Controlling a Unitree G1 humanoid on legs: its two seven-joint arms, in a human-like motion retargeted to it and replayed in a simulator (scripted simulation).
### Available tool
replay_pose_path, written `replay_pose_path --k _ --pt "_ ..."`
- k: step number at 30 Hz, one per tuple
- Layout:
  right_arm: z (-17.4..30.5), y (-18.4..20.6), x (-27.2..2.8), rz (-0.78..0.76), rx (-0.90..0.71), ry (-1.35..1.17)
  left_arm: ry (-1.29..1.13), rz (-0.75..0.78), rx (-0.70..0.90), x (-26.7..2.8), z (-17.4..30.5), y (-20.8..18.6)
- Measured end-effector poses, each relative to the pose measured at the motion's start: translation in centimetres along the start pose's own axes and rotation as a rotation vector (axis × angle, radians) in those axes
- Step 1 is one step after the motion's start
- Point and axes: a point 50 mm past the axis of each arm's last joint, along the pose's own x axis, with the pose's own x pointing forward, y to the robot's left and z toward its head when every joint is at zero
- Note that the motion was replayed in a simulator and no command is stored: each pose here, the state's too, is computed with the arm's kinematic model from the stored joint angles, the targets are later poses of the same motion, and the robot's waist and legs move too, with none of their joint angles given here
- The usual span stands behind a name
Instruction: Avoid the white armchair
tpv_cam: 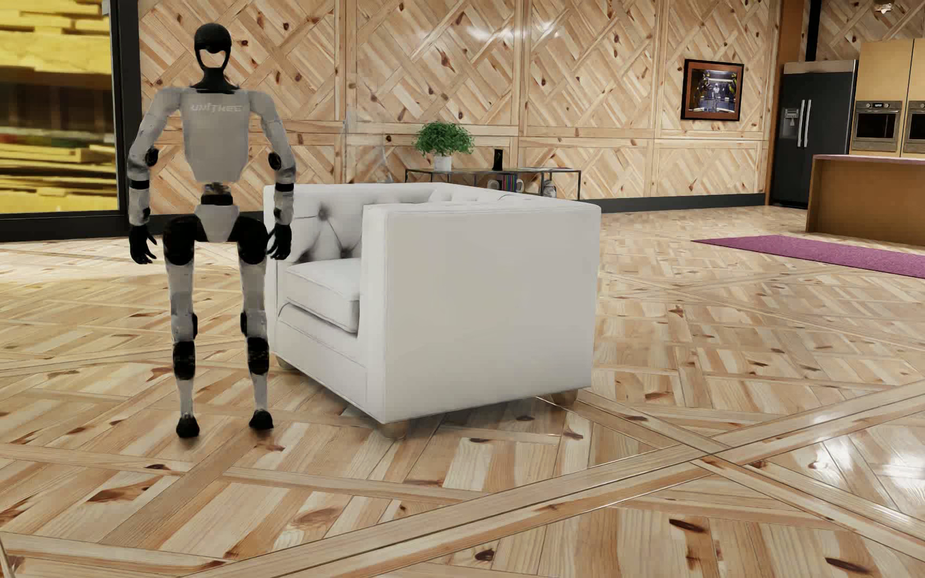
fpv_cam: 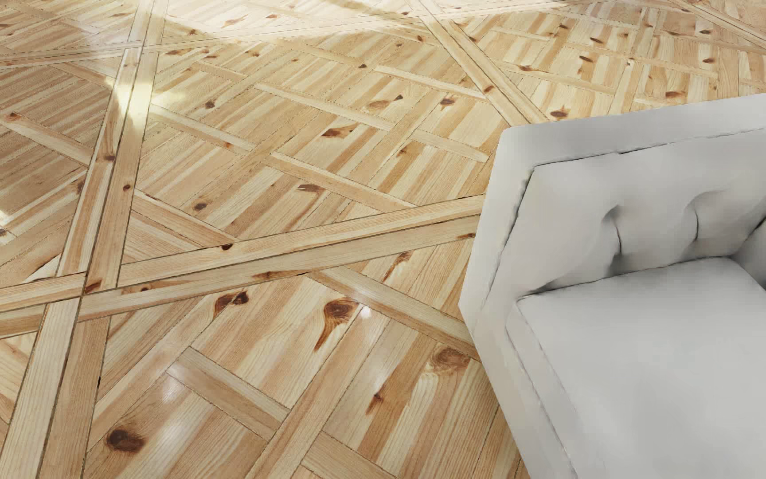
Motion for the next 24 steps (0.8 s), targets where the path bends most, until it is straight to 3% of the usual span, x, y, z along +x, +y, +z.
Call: replay_pose_path --k 5,12,24 --pt "-1.1 2.1 -0.1 0.073 -0.064 0.045 -0.053 0.039 -0.038 0.6 2.0 1.1" --pt "-1.1 0.3 0.0 0.029 -0.066 0.055 -0.185 -0.031 -0.023 0.6 5.4 -1.4" --pt "0.2 -1.6 0.1 -0.04 -0.006 0.0 -0.016 -0.06 -0.005 0.3 0.8 -2.4"
